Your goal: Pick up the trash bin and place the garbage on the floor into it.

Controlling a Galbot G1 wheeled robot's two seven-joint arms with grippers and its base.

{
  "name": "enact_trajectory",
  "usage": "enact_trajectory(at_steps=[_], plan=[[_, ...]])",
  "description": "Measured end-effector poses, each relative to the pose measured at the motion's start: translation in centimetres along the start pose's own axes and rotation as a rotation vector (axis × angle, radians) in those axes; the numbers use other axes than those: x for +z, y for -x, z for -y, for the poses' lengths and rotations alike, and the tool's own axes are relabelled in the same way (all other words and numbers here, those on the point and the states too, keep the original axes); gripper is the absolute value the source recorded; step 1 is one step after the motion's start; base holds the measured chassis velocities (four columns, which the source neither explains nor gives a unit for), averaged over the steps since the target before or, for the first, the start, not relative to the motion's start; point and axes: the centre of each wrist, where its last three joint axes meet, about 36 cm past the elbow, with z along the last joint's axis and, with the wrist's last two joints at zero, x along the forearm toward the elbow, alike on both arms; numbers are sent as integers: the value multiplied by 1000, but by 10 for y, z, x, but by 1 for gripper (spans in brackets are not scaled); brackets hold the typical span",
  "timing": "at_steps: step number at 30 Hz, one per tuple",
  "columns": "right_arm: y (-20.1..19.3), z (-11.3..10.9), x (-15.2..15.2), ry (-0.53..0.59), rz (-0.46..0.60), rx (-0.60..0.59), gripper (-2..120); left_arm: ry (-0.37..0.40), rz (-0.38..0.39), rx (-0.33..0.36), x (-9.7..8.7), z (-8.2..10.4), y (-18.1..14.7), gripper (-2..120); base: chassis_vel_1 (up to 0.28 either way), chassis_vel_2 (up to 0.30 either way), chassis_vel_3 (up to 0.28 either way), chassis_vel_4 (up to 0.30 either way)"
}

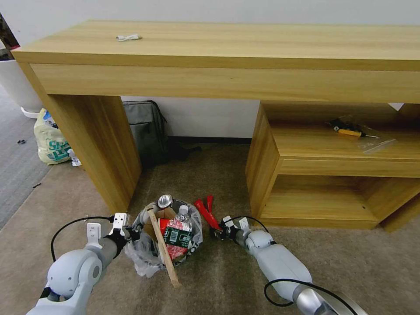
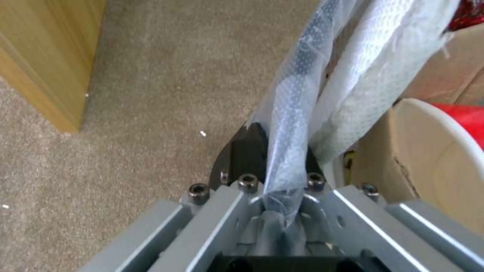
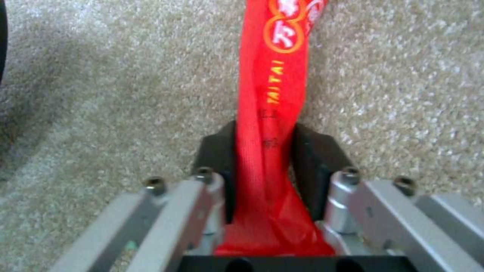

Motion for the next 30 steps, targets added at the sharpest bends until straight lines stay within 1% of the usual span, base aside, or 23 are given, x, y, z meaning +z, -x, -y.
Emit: enact_trajectory(at_steps=[1,2,3,5,13,16,17,19,22,25,26,29,30], plan=[[0,0,0,1,1,0,19,1,0,0,0,0,0,0,0,0,0,0],[0,0,0,1,1,0,19,1,0,0,0,0,0,0,0,0,0,0],[0,0,0,2,1,0,13,1,0,0,0,0,0,0,0,0,0,0],[-1,1,-1,5,6,0,5,1,0,1,0,0,0,0,0,0,0,0],[-10,-3,-7,-5,50,11,4,3,2,5,-1,2,0,0,0,0,0,0],[-22,-6,-19,-11,99,21,4,2,2,5,-1,2,0,0,0,0,0,0],[-22,-6,-19,-11,99,21,4,2,2,5,-1,2,0,0,0,0,0,0],[-36,-9,-29,-13,139,30,4,2,1,5,0,2,1,0,0,0,0,0],[-46,-11,-35,-11,162,42,4,4,-5,5,1,2,2,0,0,0,0,0],[-62,-17,-52,1,222,45,4,1,-7,5,1,1,6,0,0,0,0,0],[-62,-17,-52,1,222,45,4,1,-7,5,1,1,6,0,0,0,0,0],[-75,-19,-72,-23,282,42,4,-2,-5,3,-1,0,9,0,0,0,0,0],[-75,-19,-72,-23,282,42,4,-2,-5,3,-1,0,9,0,0,0,0,0]])
